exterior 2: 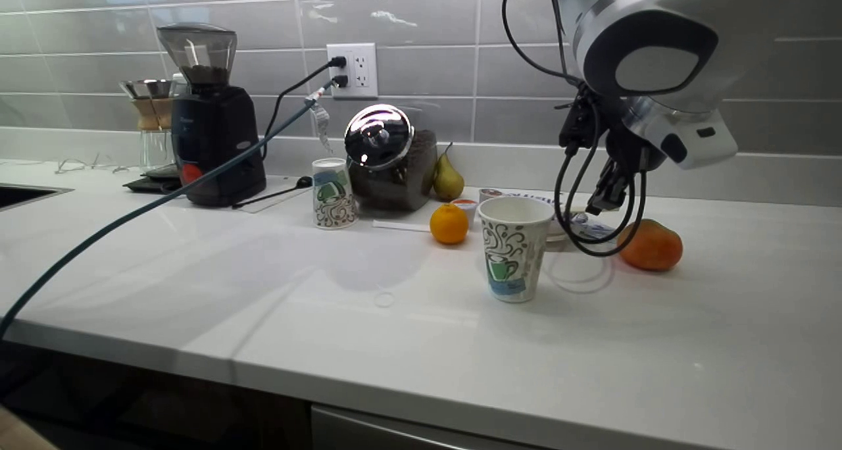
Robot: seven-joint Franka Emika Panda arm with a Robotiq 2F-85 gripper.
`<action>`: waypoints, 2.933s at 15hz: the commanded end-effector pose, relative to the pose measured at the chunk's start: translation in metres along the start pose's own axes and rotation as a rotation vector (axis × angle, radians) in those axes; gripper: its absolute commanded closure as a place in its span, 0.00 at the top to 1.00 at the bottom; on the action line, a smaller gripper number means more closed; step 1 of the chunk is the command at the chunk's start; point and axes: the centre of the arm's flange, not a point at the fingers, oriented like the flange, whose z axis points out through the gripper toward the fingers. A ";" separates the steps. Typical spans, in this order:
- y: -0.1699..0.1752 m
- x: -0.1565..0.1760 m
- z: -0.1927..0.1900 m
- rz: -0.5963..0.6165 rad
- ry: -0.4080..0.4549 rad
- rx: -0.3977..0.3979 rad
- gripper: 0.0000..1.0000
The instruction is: Pick up the spoon from the counter and scoop some of the contents in the bowl, then pour them in the cup
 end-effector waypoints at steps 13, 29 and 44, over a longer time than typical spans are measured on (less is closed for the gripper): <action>-0.009 -0.014 -0.028 -0.155 0.044 0.008 0.04; -0.013 -0.019 -0.005 -0.175 0.059 -0.028 0.03; -0.007 -0.044 0.015 -0.285 0.054 -0.144 0.03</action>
